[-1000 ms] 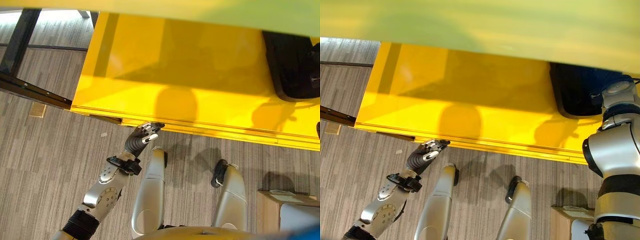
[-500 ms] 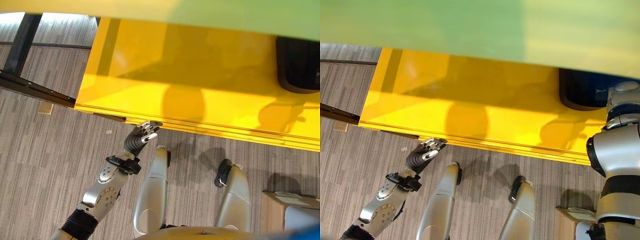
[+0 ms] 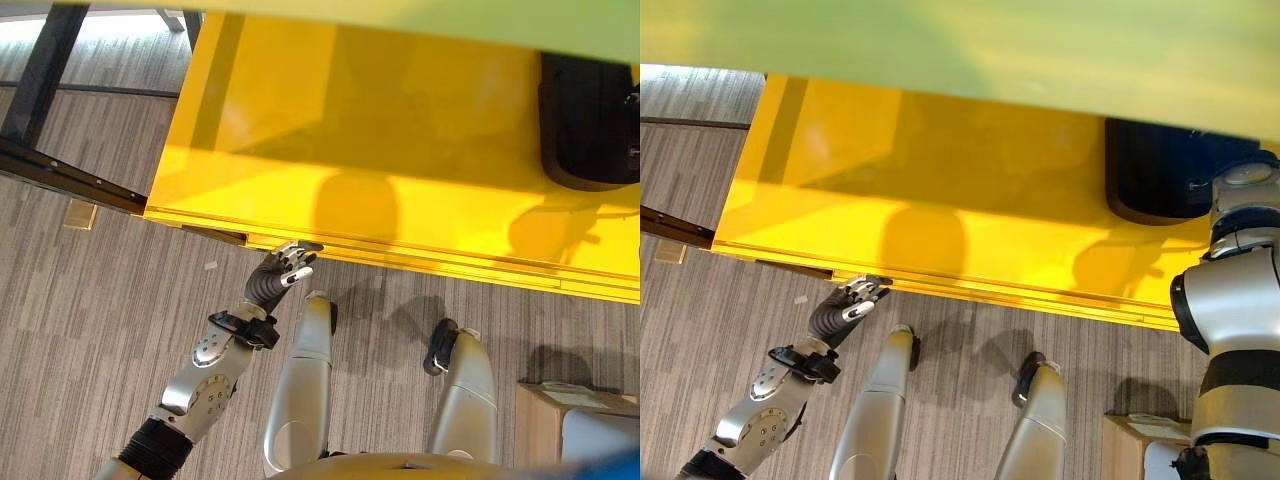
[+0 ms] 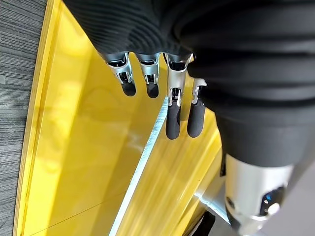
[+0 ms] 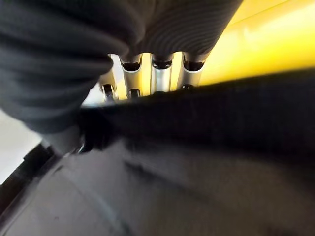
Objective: Move parts from the plastic box to the shelf.
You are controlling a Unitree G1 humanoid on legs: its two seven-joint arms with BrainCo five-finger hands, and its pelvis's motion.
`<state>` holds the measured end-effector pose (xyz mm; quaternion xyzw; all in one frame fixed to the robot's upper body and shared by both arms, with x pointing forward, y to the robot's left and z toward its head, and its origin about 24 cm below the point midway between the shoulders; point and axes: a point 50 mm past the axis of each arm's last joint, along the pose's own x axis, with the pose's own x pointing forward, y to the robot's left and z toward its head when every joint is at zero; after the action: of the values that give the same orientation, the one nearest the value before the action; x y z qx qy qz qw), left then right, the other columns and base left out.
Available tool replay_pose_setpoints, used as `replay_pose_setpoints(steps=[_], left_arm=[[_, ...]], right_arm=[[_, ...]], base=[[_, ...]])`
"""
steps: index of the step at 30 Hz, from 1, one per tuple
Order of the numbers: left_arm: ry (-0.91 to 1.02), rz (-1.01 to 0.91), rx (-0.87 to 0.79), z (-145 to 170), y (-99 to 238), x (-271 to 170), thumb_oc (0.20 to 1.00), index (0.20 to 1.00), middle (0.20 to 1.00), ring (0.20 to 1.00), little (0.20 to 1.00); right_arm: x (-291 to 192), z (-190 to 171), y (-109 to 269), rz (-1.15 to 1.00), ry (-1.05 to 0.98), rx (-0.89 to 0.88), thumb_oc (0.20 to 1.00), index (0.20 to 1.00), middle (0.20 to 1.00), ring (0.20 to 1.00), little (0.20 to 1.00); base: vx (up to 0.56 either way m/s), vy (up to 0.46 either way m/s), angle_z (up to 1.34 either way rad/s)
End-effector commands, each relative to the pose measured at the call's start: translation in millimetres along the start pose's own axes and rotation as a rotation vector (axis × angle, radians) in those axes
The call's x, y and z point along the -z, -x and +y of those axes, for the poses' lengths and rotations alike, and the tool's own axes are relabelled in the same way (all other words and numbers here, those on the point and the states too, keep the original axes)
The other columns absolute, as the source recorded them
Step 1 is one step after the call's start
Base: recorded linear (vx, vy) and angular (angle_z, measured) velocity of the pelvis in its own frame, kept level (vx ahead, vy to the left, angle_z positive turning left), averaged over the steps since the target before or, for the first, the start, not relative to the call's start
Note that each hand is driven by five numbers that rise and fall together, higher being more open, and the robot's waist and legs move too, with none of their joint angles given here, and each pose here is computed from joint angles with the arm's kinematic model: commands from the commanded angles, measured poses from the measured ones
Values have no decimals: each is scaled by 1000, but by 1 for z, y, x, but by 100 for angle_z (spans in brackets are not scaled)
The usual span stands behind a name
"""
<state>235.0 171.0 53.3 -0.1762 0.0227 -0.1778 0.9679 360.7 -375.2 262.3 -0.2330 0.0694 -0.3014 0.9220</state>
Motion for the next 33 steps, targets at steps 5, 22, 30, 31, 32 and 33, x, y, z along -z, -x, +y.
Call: replay_pose_setpoints(steps=[5,22,30,31,32,33], left_arm=[[-15,-126,44,-6,1,-26,1000,1000,1000,1000,1000],[-12,-140,45,-4,0,-30,1000,1000,1000,1000,1000],[-29,-149,47,-1,-2,-35,1000,1000,1000,1000,1000],[-29,-149,47,-1,-2,-35,1000,1000,1000,1000,1000],[-33,-146,45,0,-3,-34,1000,1000,1000,1000,1000],[-35,-146,46,0,-3,-34,1000,1000,1000,1000,1000]], right_arm=[[-4,-28,1,-27,-36,97,1000,1000,1000,1000,1000],[-5,-34,1,-46,-66,124,1000,1000,1000,1000,1000],[-28,-36,3,-118,-55,125,1000,1000,1000,1000,1000],[-28,-36,3,-119,-55,125,1000,1000,1000,1000,1000],[-33,-35,3,-140,-48,118,1000,1000,1000,1000,1000],[-37,-32,3,-159,-51,110,1000,1000,1000,1000,1000]], base=[[0,0,0],[2,2,-2],[-20,4,-6],[27,-15,-4],[0,0,0],[0,0,0]])
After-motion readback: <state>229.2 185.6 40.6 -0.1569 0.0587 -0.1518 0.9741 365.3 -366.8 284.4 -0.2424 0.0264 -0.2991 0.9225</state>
